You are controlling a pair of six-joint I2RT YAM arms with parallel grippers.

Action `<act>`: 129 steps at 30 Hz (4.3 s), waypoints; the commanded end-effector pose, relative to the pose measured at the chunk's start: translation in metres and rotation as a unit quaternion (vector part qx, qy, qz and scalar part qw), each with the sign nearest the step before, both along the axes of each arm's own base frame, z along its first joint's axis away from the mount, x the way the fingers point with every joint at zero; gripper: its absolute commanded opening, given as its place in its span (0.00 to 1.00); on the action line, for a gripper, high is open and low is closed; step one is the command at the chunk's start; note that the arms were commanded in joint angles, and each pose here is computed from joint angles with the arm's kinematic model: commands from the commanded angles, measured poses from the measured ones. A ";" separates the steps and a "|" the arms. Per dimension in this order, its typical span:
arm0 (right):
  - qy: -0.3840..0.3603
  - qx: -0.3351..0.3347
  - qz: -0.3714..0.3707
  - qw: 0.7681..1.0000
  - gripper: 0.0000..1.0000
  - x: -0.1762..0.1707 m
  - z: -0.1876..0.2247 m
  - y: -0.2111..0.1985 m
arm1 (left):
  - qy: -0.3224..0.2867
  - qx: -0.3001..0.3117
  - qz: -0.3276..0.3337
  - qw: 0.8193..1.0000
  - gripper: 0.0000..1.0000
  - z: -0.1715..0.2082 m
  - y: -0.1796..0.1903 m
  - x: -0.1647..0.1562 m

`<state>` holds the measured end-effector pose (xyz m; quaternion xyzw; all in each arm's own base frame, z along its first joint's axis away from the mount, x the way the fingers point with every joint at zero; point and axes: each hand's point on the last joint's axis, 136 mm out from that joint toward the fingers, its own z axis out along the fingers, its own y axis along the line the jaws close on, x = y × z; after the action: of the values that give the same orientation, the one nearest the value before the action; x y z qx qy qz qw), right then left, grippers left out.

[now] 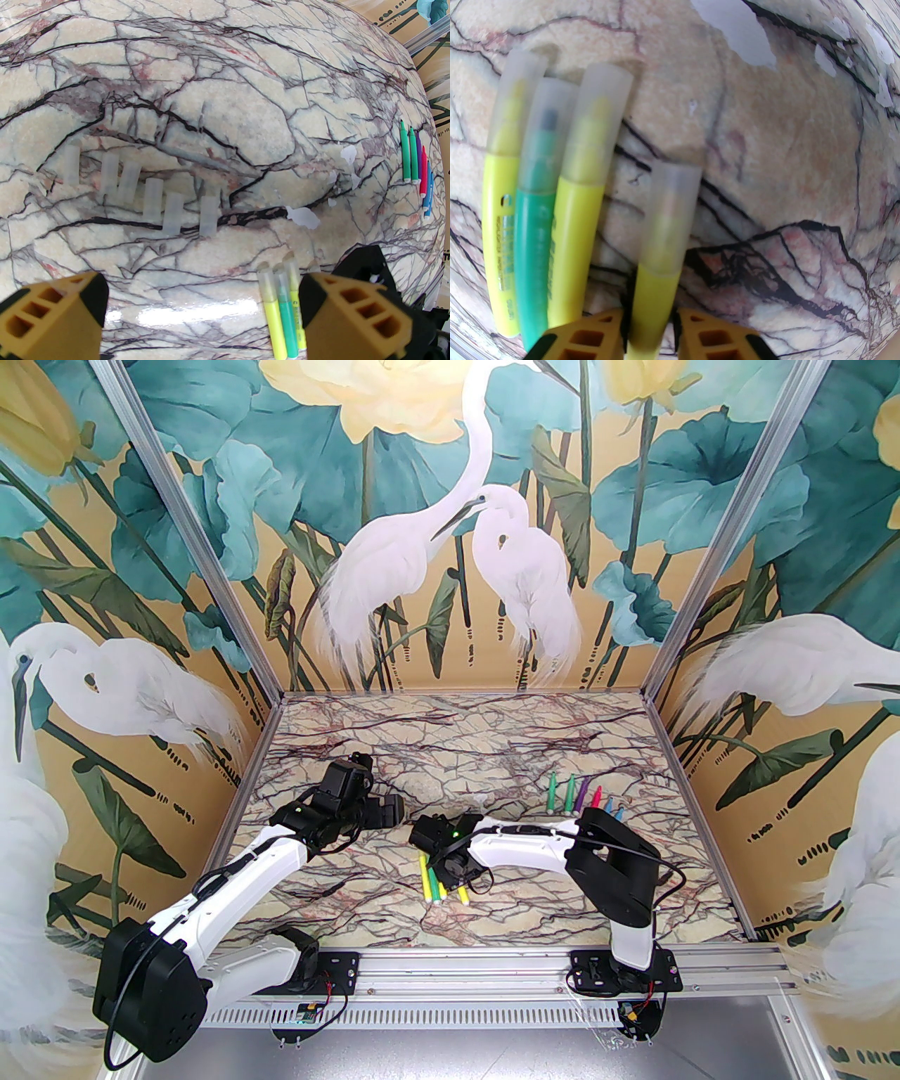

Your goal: Open the pen caps

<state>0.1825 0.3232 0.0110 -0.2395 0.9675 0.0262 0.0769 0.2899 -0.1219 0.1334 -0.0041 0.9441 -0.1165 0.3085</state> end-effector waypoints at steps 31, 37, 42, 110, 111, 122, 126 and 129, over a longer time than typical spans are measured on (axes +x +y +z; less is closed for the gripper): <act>-0.048 0.105 -0.023 0.993 0.19 0.023 0.057 -0.021 | -0.007 -0.105 -0.079 0.991 0.94 0.011 -0.047 0.001; -0.060 0.152 -0.030 0.986 0.19 0.029 0.076 -0.025 | -0.009 -0.144 -0.112 0.983 0.93 0.021 -0.063 -0.002; -0.072 0.186 -0.032 0.979 0.19 0.034 0.090 -0.030 | -0.008 -0.192 -0.157 0.969 0.93 0.034 -0.083 -0.009; -0.147 0.341 0.064 0.926 0.23 0.039 0.198 0.009 | 0.033 -0.433 -0.343 0.833 0.44 0.087 -0.161 -0.034; -0.146 0.341 0.065 0.926 0.23 0.039 0.198 0.009 | 0.031 -0.433 -0.344 0.832 0.43 0.088 -0.161 -0.034; -0.133 0.336 0.067 0.930 0.23 0.038 0.190 0.011 | 0.019 -0.429 -0.337 0.838 0.35 0.090 -0.161 -0.028; -0.133 0.335 0.067 0.930 0.23 0.037 0.189 0.011 | 0.018 -0.428 -0.335 0.839 0.32 0.090 -0.161 -0.027; -0.132 0.334 0.066 0.931 0.23 0.038 0.188 0.010 | 0.016 -0.427 -0.333 0.841 0.32 0.089 -0.161 -0.026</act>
<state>0.2170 0.3295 0.1917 -0.2590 0.8721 0.3153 0.2700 0.2594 -0.2793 0.2152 0.1702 0.7553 -0.6036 0.1901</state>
